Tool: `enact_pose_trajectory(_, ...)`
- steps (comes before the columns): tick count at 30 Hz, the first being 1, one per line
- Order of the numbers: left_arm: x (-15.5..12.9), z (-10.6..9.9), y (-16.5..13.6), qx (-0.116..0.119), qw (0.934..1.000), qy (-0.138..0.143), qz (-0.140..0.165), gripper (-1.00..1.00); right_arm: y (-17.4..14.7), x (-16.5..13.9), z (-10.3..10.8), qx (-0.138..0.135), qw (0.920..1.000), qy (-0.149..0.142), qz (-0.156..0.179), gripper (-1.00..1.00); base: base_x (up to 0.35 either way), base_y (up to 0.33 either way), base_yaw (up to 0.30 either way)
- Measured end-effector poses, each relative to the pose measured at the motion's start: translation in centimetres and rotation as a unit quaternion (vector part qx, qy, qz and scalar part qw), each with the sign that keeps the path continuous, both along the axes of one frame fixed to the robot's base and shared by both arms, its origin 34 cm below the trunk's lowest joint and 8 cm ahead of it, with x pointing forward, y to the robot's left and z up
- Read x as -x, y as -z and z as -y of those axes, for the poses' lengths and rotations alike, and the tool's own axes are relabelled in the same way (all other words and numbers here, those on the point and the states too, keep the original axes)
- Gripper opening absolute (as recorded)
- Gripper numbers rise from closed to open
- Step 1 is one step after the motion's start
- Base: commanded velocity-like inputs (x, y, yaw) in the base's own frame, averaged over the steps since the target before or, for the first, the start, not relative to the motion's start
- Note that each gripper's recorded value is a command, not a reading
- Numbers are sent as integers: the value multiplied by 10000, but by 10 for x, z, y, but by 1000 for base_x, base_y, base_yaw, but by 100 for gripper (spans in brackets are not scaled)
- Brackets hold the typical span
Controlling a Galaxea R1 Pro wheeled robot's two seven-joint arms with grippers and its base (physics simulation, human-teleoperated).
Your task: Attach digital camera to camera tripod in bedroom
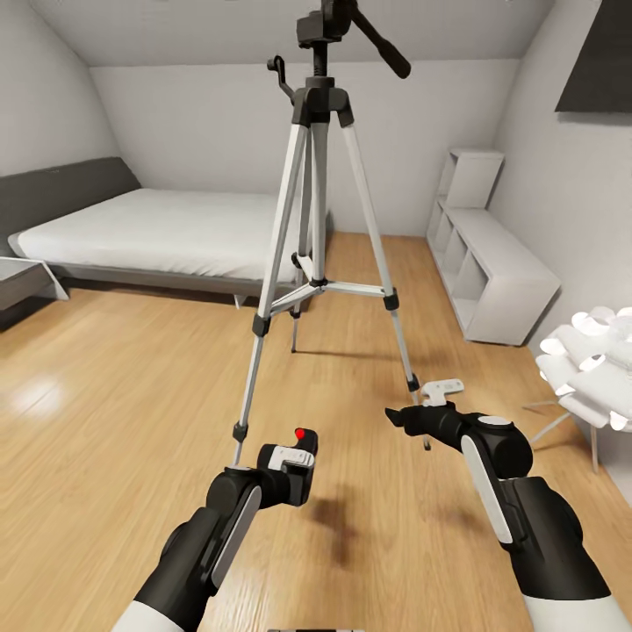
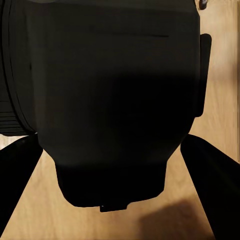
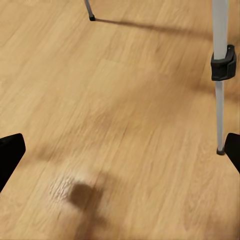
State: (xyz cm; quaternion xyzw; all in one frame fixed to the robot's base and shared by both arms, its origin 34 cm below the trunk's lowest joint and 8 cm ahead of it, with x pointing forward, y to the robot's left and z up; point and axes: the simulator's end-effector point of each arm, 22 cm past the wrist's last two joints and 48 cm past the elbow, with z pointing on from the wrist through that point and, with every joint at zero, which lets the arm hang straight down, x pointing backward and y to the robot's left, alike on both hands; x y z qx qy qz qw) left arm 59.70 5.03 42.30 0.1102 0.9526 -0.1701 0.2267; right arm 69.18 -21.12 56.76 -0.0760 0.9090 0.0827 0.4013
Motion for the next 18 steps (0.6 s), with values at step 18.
enact_pose_trajectory(18, -5, 10, -44, 192, 9997, 126, -68, -100, -43, -1, -28, -454, 9975, -531, -57, 100, 0, 0, 0)
